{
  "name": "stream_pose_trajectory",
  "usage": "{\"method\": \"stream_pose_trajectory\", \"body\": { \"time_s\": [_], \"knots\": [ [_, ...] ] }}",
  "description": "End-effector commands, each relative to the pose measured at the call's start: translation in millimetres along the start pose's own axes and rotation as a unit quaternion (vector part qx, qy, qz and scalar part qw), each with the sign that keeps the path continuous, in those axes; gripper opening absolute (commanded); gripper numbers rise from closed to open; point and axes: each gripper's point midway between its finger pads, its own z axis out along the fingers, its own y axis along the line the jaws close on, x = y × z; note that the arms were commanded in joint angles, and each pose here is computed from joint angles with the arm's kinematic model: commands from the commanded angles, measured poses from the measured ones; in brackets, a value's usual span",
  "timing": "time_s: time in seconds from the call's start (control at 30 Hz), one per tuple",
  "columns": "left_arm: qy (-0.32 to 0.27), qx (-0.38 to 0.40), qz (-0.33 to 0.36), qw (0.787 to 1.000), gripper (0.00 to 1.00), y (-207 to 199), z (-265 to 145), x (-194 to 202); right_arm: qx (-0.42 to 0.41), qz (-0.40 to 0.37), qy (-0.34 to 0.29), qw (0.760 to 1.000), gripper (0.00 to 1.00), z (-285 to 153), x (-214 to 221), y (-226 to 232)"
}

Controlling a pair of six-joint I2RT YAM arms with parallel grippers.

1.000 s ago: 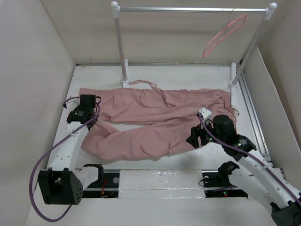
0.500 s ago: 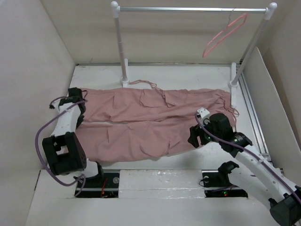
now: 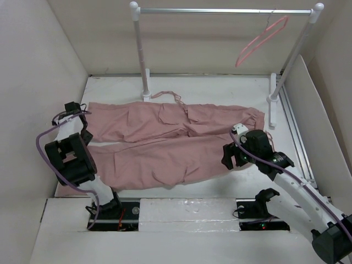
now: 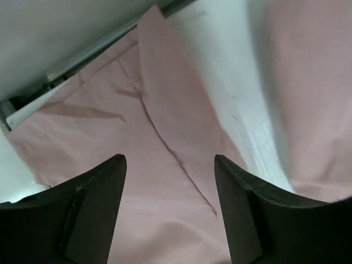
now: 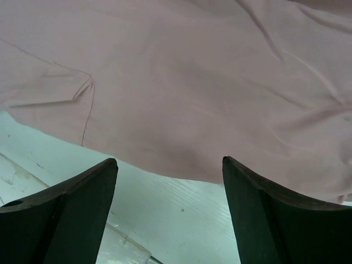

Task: Place the trousers on the hanger
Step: Flatten out the trousers at the center of the board.

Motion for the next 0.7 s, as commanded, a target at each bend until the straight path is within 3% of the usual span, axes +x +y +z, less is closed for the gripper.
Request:
{"method": "stream_pose_trajectory", "body": {
  "time_s": [0.0, 0.07, 0.1, 0.13, 0.23, 0.3, 0.33, 0.43, 0.53, 0.67],
  "knots": [
    [-0.072, 0.074, -0.023, 0.994, 0.62, -13, -47, -41, 0.011, -0.007, -0.045, 0.999, 0.81, -12, -31, -1],
    [-0.087, 0.085, -0.026, 0.992, 0.6, -10, -59, -42, 0.018, -0.009, -0.05, 0.999, 0.46, -16, -32, -3],
    [-0.105, 0.104, -0.038, 0.988, 0.55, -6, -73, -45, 0.021, -0.01, -0.057, 0.998, 0.26, -18, -33, -3],
    [-0.1, 0.113, -0.037, 0.988, 0.3, -5, -72, -36, 0.033, 0.004, -0.054, 0.998, 0.0, -18, -29, -8],
    [-0.097, 0.214, -0.035, 0.971, 0.0, -26, -99, -19, 0.065, 0.036, -0.058, 0.996, 0.0, -15, -28, -27],
    [-0.091, 0.271, -0.026, 0.958, 0.0, -45, -117, -9, 0.077, 0.052, -0.061, 0.994, 0.15, -14, -33, -37],
    [-0.087, 0.303, -0.008, 0.949, 0.0, -61, -129, 4, 0.078, 0.058, -0.061, 0.993, 0.34, -12, -36, -42],
    [-0.107, 0.388, -0.003, 0.915, 0.0, -93, -180, 13, 0.096, 0.084, -0.098, 0.987, 0.68, -18, -62, -67],
    [-0.149, 0.425, 0.03, 0.892, 0.0, -119, -238, 22, 0.134, 0.125, -0.116, 0.976, 0.81, -23, -80, -107],
    [-0.215, 0.419, 0.07, 0.88, 0.0, -139, -293, 33, 0.155, 0.174, -0.129, 0.964, 0.84, -18, -97, -159]
  ]
}}
